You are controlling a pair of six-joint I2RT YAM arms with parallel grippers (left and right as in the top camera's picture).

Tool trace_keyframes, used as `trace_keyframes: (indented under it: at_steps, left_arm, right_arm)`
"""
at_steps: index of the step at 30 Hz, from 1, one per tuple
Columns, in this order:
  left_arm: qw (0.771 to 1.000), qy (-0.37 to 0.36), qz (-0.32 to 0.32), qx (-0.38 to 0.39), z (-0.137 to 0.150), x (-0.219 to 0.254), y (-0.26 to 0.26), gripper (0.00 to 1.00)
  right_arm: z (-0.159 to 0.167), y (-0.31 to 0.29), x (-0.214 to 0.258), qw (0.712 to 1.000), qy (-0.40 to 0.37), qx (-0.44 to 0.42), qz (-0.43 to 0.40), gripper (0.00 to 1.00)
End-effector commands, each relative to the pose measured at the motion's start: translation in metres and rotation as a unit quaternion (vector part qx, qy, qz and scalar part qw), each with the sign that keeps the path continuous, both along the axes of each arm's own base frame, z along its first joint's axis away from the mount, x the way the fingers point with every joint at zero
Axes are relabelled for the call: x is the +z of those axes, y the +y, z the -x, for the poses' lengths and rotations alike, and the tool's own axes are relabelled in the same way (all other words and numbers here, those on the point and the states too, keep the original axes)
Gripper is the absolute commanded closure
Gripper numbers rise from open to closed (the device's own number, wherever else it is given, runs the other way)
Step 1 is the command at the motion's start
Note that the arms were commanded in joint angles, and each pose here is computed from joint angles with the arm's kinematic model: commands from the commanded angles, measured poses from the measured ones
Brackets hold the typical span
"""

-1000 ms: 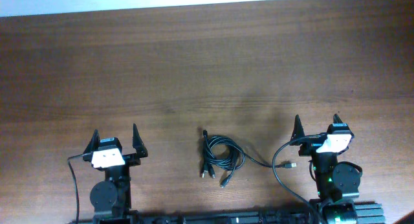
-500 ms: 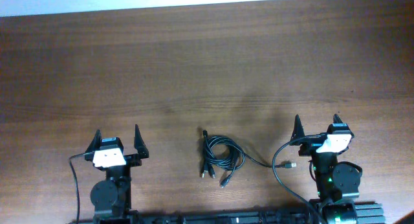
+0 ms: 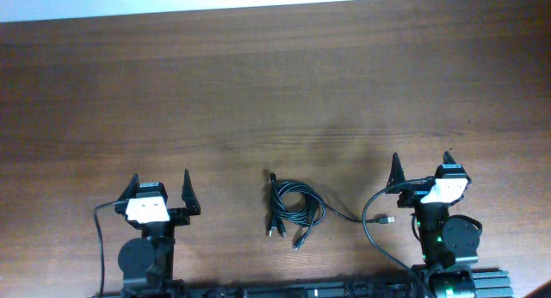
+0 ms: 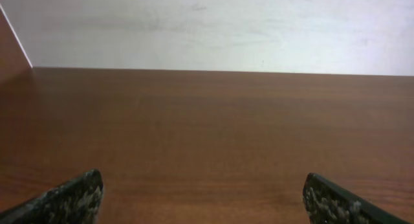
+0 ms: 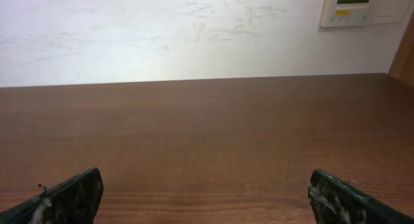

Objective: Untangle cables
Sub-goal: 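Move the left gripper down onto the black cable bundle and grasp it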

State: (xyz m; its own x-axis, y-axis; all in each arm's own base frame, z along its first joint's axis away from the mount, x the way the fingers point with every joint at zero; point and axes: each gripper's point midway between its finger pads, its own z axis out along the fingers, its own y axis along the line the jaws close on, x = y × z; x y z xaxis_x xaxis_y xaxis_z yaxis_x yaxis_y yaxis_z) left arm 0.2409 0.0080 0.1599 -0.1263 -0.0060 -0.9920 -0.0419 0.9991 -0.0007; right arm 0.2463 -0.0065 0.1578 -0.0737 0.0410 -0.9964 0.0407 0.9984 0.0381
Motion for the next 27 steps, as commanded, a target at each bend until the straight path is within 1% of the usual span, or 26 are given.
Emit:
trace_keyframes:
  at_steps: [1, 5, 8, 10, 11, 13, 16, 18, 20, 22, 24, 25, 26, 27]
  left_arm:
    - [0.999, -0.005, -0.025, -0.023, 0.001, 0.021, -0.007, 0.01]
    - [0.999, 0.022, -0.027, -0.029, -0.002, 0.024, -0.008, 0.01]
    - [0.993, 0.039, -0.054, -0.096, -0.008, 0.035, -0.029, 0.01]
    - [0.988, 0.048, -0.053, -0.136, -0.012, 0.044, -0.042, 0.01]
    - [0.979, 0.054, -0.056, -0.189, -0.014, 0.052, -0.06, 0.01]
    - [0.961, 0.095, -0.05, -0.254, -0.018, 0.059, -0.079, 0.01]
    - [0.934, 0.202, -0.041, -0.293, -0.028, 0.06, -0.088, 0.01]
    - [0.899, 0.281, -0.052, -0.332, -0.032, 0.061, -0.102, 0.01]
    - [0.87, 0.322, -0.066, -0.368, -0.035, 0.059, -0.118, 0.01]
    - [0.835, 0.356, -0.084, -0.411, -0.041, 0.049, -0.141, 0.01]
    - [0.809, 0.378, -0.096, -0.439, -0.045, 0.034, -0.161, 0.01]
    - [0.785, 0.385, -0.122, -0.469, -0.044, 0.022, -0.173, 0.01]
    - [0.756, 0.389, -0.156, -0.502, -0.039, 0.009, -0.183, 0.01]
    - [0.731, 0.397, -0.19, -0.521, -0.035, -0.006, -0.187, 0.01]
  right_arm:
    - [0.0, -0.001, -0.003, 1.0, 0.003, 0.0, 0.003, 0.01]
    - [0.0, -0.001, -0.003, 1.0, 0.003, 0.0, 0.003, 0.01]
    - [0.0, -0.001, -0.003, 1.0, 0.003, 0.0, 0.003, 0.01]
    - [0.0, -0.001, -0.003, 1.0, 0.003, 0.0, 0.003, 0.01]
    - [0.0, -0.001, -0.003, 1.0, 0.003, 0.0, 0.003, 0.01]
    - [0.0, -0.001, -0.003, 1.0, 0.003, 0.0, 0.003, 0.01]
    - [0.0, -0.001, -0.003, 1.0, 0.003, 0.0, 0.003, 0.02]
    - [0.0, -0.001, -0.003, 1.0, 0.003, 0.0, 0.003, 0.01]
    - [0.0, -0.001, -0.003, 1.0, 0.003, 0.0, 0.003, 0.01]
    - [0.0, -0.001, -0.003, 1.0, 0.003, 0.0, 0.003, 0.01]
    - [0.0, -0.001, -0.003, 1.0, 0.003, 0.0, 0.003, 0.01]
    - [0.0, -0.001, -0.003, 1.0, 0.003, 0.0, 0.003, 0.01]
    - [0.0, -0.001, -0.003, 1.0, 0.003, 0.0, 0.003, 0.02]
    - [0.0, -0.001, -0.003, 1.0, 0.003, 0.0, 0.003, 0.01]
